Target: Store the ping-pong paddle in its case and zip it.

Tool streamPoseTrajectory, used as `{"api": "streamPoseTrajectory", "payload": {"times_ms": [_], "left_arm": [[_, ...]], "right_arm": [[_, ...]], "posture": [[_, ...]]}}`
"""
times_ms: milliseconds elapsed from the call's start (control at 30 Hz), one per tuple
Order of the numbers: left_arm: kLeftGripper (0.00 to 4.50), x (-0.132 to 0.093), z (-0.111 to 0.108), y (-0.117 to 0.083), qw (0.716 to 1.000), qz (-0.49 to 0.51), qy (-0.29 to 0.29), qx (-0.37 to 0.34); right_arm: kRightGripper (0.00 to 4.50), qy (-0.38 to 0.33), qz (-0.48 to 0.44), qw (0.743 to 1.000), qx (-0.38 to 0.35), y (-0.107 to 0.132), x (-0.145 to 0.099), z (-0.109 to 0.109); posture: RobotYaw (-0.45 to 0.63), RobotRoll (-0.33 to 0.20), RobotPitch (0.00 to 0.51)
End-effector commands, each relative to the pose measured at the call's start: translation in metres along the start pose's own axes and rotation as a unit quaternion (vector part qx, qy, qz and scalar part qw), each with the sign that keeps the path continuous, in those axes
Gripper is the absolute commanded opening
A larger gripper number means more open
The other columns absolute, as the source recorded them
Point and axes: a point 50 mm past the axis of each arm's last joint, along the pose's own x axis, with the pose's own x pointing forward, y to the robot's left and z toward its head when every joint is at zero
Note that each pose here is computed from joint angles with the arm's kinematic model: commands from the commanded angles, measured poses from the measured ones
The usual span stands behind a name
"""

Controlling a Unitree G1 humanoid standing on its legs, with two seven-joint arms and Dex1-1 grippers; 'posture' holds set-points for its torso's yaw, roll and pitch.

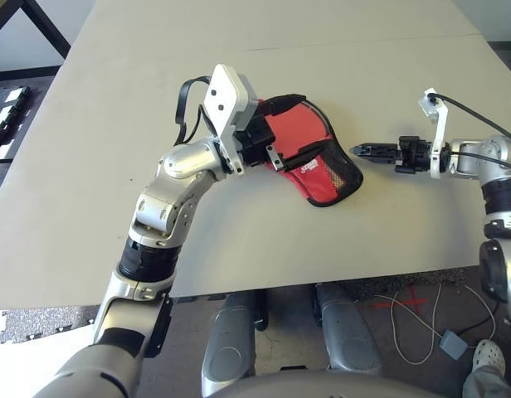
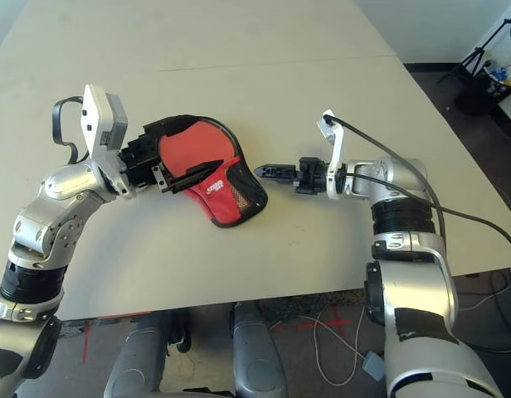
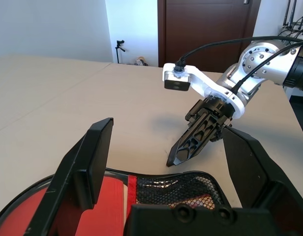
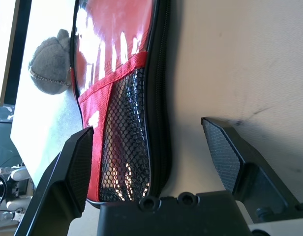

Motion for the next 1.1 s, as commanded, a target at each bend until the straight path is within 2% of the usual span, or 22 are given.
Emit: {"api": "streamPoseTrajectory", "payload": {"times_ms": [33, 433, 1100], "left_arm": [[4.50, 0.000, -0.003, -0.001, 1.000, -0.007, 0.006, 0.000], [4.50, 0.000, -0.003, 0.000, 1.000, -0.005, 0.006, 0.002], [4.50, 0.002, -0.007, -0.001, 1.000, -0.004, 0.003, -0.005]], "right_arm": [[4.49, 0.033, 0.008, 0.999, 0.036, -0.001, 0.016, -0.018], [4.49, 0.059, 0.014, 0.995, 0.074, 0.006, 0.033, -0.025], [4.49, 0.132, 0.002, 0.987, 0.086, 0.023, 0.040, -0.033]], "posture": [[0.04, 0.000, 0.272], [0.05, 0.000, 0.273], [0.02, 0.000, 0.293]]}}
